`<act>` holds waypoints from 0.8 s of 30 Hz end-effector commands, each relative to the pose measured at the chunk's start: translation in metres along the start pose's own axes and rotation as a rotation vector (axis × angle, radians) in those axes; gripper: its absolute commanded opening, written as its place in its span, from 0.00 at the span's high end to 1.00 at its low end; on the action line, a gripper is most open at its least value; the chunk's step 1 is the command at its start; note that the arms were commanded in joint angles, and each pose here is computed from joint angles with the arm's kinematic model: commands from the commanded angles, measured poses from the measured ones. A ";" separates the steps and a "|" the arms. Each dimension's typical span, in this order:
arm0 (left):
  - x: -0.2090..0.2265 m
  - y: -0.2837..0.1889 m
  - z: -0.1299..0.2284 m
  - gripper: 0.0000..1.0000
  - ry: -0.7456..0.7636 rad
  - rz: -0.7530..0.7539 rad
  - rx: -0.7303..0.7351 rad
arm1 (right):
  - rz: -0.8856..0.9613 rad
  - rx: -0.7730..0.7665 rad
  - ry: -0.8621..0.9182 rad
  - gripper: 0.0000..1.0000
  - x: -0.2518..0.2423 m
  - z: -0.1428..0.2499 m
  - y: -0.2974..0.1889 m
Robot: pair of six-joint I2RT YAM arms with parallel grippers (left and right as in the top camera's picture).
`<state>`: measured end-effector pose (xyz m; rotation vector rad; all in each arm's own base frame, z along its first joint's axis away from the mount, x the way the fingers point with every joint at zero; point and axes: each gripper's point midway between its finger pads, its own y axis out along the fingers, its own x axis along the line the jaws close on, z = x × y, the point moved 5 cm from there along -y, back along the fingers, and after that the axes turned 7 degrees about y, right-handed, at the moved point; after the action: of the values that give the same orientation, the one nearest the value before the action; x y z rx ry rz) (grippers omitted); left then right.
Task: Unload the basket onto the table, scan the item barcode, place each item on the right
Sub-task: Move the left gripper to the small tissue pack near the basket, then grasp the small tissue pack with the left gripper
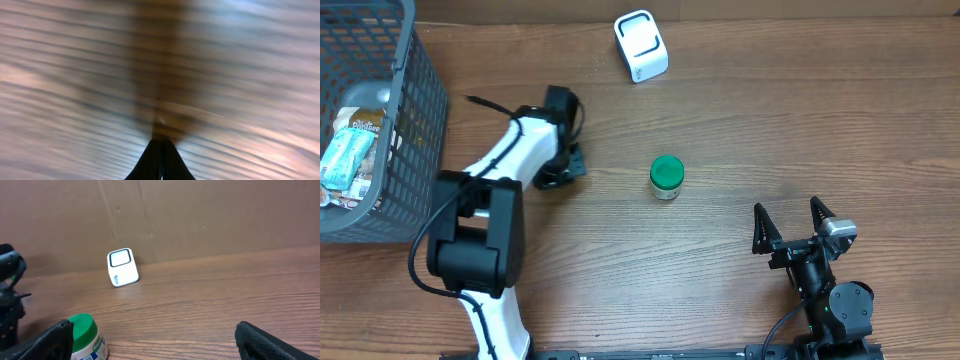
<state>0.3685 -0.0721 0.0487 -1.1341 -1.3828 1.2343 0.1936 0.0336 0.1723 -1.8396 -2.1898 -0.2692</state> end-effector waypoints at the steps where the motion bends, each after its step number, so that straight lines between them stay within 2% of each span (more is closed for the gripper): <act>1: -0.029 0.007 0.010 0.96 0.140 0.077 0.046 | -0.003 0.004 0.000 0.00 -0.001 0.003 0.001; 5: -0.016 -0.024 -0.010 0.89 0.172 -0.062 0.002 | -0.003 0.004 0.000 0.00 -0.001 0.003 0.001; 7: 0.002 -0.047 -0.021 0.81 0.175 -0.179 -0.014 | -0.003 0.004 0.000 0.00 -0.001 0.003 0.001; 9: 0.016 -0.067 -0.029 0.80 0.245 -0.256 -0.017 | -0.003 0.004 0.000 0.00 -0.001 0.003 0.001; 11: 0.024 -0.080 -0.037 0.64 0.282 -0.298 -0.036 | -0.003 0.004 0.000 0.00 -0.001 0.003 0.001; 13: 0.034 -0.086 -0.045 0.52 0.326 -0.321 -0.049 | -0.003 0.004 0.001 0.00 -0.001 0.003 0.001; 16: 0.046 -0.084 -0.050 0.43 0.377 -0.294 -0.031 | -0.003 0.004 0.000 0.00 -0.001 0.003 0.001; 19: 0.061 -0.079 -0.050 0.41 0.437 -0.195 0.013 | -0.003 0.004 0.000 0.00 -0.001 0.003 0.001; 24: 0.091 -0.074 -0.053 0.35 0.444 -0.083 0.031 | -0.003 0.004 0.000 0.00 -0.001 0.003 0.001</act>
<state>0.4025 0.0084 0.1291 -1.1211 -1.1493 0.8607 0.1936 0.0337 0.1722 -1.8390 -2.1897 -0.2683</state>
